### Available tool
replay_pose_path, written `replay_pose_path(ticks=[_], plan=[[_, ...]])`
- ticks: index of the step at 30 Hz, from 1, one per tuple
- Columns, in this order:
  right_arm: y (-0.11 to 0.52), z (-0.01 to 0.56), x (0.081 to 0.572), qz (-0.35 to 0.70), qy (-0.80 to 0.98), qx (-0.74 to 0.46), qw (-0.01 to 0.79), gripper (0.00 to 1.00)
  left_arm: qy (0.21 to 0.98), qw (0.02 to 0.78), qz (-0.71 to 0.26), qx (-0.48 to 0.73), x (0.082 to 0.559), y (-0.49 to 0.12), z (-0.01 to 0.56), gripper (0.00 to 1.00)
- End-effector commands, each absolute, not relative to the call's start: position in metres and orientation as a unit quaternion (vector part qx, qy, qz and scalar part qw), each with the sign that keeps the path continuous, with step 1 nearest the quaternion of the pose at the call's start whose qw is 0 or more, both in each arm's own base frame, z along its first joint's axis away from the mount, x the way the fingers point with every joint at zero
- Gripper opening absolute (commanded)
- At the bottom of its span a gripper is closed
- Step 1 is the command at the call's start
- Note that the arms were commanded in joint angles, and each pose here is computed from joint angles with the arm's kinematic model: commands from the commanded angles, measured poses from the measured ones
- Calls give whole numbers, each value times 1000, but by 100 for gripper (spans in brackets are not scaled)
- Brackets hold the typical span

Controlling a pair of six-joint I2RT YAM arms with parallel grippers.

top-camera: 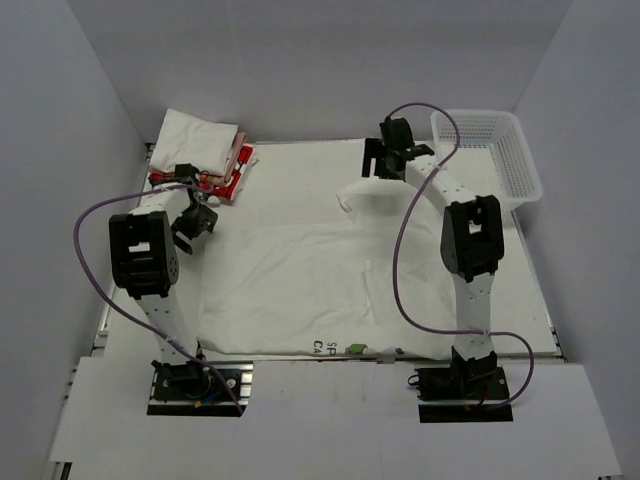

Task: Fold and stack the t-shirts

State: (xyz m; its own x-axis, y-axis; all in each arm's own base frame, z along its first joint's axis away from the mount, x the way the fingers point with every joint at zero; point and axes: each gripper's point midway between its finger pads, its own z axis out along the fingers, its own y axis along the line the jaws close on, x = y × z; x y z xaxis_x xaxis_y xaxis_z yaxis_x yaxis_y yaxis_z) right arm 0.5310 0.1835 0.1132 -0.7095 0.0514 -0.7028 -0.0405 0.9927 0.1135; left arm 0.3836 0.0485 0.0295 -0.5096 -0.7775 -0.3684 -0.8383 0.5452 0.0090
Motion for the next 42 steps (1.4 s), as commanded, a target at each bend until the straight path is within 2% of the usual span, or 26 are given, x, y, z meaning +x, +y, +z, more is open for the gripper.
replay_pose_path(ticks=[1,5,13,15,21,25,28,36,42], plan=[[158,110,552,14,925,-34,379,90,868,179,68,-458,404,44,33,92],[148,84,577,-18,918,-60,391,90,875,165,54,-452,416,38,20,73],[152,54,601,7,916,-90,392,90,879,164,49,-446,425,37,9,63],[155,46,608,13,916,-92,391,90,879,160,51,-446,425,37,8,58],[159,46,614,19,917,-90,388,90,875,190,39,-443,431,38,36,59],[159,42,609,24,920,-89,382,90,869,234,29,-436,443,42,55,69],[160,41,607,27,921,-90,378,90,867,248,18,-431,449,40,63,70],[160,33,597,29,928,-89,362,90,884,210,18,-417,454,28,30,68],[157,33,596,17,928,-87,361,90,900,160,19,-406,424,16,4,65]])
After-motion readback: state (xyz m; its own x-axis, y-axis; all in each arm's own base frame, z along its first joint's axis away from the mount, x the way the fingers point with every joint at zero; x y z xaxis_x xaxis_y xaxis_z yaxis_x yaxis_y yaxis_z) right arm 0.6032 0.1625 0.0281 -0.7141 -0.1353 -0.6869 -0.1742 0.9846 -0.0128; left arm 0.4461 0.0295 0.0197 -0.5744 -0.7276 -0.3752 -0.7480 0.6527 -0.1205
